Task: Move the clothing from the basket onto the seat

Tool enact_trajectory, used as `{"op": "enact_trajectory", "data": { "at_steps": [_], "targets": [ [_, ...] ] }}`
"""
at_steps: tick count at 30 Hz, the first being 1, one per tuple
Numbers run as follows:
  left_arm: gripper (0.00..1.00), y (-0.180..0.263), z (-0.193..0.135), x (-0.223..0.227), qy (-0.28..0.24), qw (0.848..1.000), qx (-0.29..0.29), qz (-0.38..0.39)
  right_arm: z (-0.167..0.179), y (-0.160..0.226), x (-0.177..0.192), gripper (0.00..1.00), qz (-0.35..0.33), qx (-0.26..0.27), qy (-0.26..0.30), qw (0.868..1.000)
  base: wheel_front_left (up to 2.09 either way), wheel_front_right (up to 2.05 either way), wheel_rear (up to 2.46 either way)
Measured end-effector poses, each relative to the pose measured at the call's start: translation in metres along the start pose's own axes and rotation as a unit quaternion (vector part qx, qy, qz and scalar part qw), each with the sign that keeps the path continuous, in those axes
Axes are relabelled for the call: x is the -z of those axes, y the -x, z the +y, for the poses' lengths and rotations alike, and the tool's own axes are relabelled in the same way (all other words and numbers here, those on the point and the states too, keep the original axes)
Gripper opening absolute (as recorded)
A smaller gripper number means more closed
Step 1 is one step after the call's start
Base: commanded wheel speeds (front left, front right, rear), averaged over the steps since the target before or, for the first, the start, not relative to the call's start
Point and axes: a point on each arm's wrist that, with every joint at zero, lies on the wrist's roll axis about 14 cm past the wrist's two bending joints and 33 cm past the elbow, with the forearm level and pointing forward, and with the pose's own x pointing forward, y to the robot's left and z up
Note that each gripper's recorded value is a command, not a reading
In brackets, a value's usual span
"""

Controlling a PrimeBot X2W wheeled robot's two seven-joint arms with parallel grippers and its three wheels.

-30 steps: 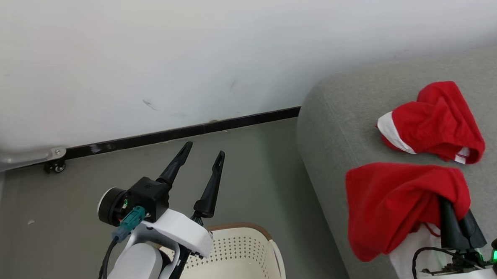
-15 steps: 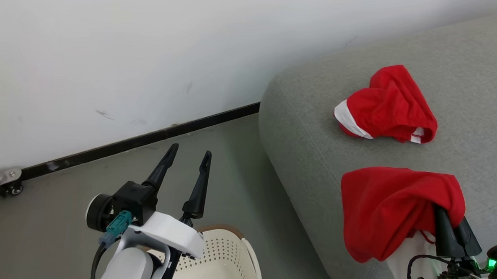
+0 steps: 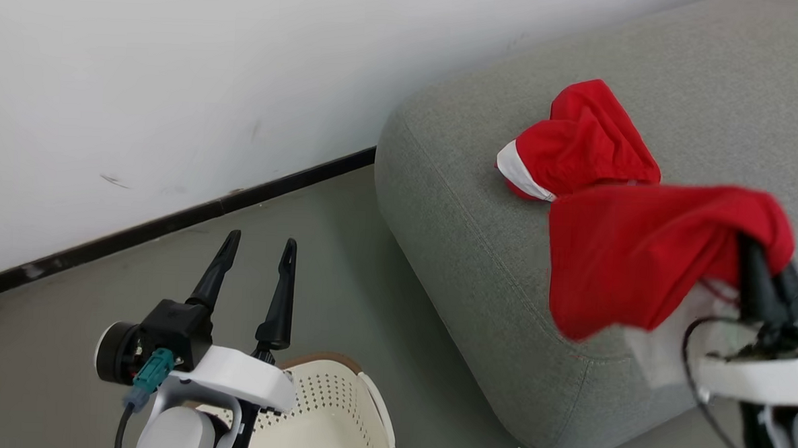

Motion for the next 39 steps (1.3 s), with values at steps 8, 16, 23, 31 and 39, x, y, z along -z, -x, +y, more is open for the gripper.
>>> {"op": "enact_trajectory", "data": {
  "at_steps": [8, 16, 23, 31, 39],
  "targets": [
    [1.00, 0.004, 0.016, 0.013, -0.007, 1.000, -0.015, 0.013, -0.024, -0.054, -0.034, 0.00, -0.031, -0.003, 0.063, 0.998, 0.00, 0.00, 0.00],
    [1.00, 0.008, 0.042, 0.020, -0.024, 0.999, -0.043, 0.014, -0.036, -0.113, -0.063, 0.00, -0.049, 0.008, 0.077, 0.996, 0.00, 0.00, 0.00],
    [1.00, 0.012, 0.066, 0.025, -0.041, 0.997, -0.063, 0.018, -0.044, -0.148, -0.035, 0.00, 0.020, 0.011, 0.103, 0.994, 0.00, 0.00, 0.00],
    [1.00, 0.019, 0.090, 0.031, -0.061, 0.995, -0.079, 0.028, -0.044, -0.185, -0.019, 0.00, 0.049, 0.024, 0.100, 0.993, 0.00, 0.00, 0.00],
    [1.00, 0.026, 0.110, 0.041, -0.066, 0.992, -0.097, 0.045, -0.049, -0.215, -0.001, 0.00, 0.070, 0.050, 0.089, 0.992, 0.00, 0.00, 0.00]
  ]
}}
